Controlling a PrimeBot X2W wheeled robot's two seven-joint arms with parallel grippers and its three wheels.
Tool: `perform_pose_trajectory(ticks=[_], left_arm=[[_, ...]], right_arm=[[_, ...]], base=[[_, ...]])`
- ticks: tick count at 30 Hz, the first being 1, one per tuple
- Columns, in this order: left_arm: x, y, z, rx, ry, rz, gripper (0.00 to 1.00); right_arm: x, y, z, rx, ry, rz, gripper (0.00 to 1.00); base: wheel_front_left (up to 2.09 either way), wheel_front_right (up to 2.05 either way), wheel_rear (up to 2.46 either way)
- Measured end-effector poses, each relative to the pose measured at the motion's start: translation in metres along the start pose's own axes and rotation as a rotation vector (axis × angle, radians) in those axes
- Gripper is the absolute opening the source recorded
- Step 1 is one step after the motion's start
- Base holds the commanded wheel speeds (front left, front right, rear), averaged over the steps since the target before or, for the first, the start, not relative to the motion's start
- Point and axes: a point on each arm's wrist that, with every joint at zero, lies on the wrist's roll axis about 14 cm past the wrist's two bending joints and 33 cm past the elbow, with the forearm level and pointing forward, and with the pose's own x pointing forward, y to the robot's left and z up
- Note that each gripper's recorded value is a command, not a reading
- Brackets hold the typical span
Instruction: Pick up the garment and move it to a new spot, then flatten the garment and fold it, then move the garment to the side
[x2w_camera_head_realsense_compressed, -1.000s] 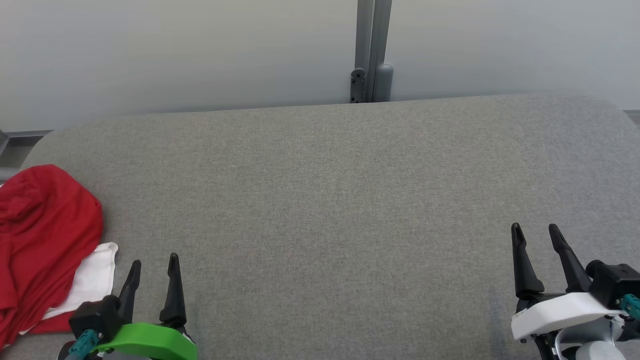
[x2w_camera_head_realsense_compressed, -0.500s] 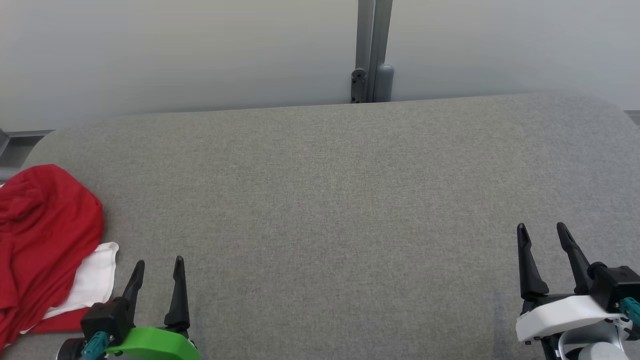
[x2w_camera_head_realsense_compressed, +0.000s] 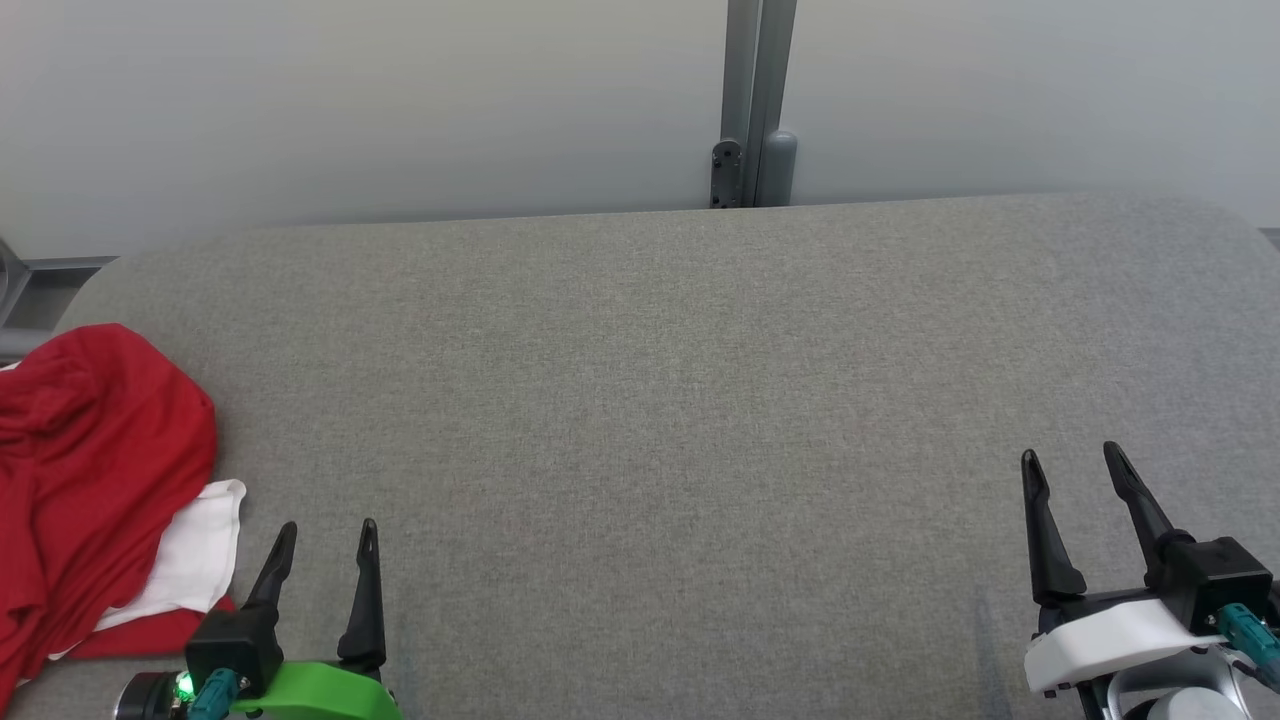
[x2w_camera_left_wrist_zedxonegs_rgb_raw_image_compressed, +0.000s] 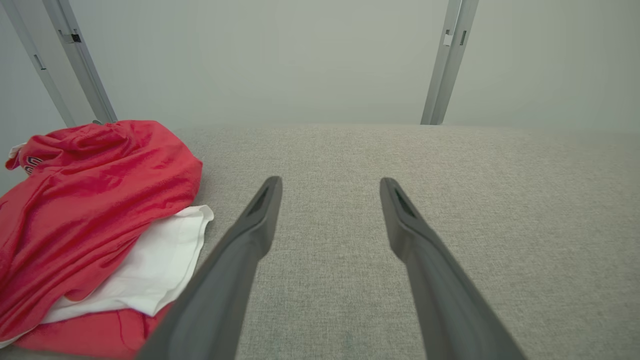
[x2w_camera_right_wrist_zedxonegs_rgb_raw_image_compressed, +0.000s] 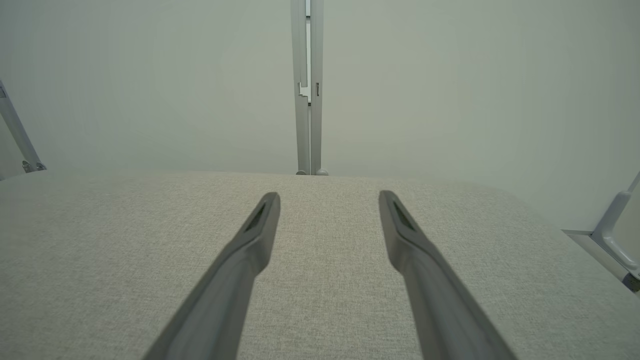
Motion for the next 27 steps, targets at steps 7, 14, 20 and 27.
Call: perform_pose_trajectory(ticks=[7,14,20,27], left_arm=[[-0.0013,0.0036,-0.0010,0.020,-0.003,0.010,1.00],[-0.0017,0.0059,-0.0049,-0.008,0.006,0.026,1.00],[-0.0020,0.0069,-0.0072,-0.019,0.012,0.032,1.00],[-0.0032,0.0064,-0.0092,-0.021,0.018,0.032,1.00]], right_arm=[[-0.0013,0.0002,0.0003,-0.037,-0.005,0.006,1.00],[-0.0032,-0.0025,0.0000,-0.029,-0.004,-0.006,1.00],[-0.0045,-0.0042,-0.0007,-0.024,-0.002,-0.013,1.00],[-0.0040,-0.0044,-0.0013,-0.023,0.000,-0.013,1.00]], base=[[0.00,0.00,0.00],[0.00,0.00,0.00],[0.00,0.00,0.00],[0.00,0.00,0.00]])
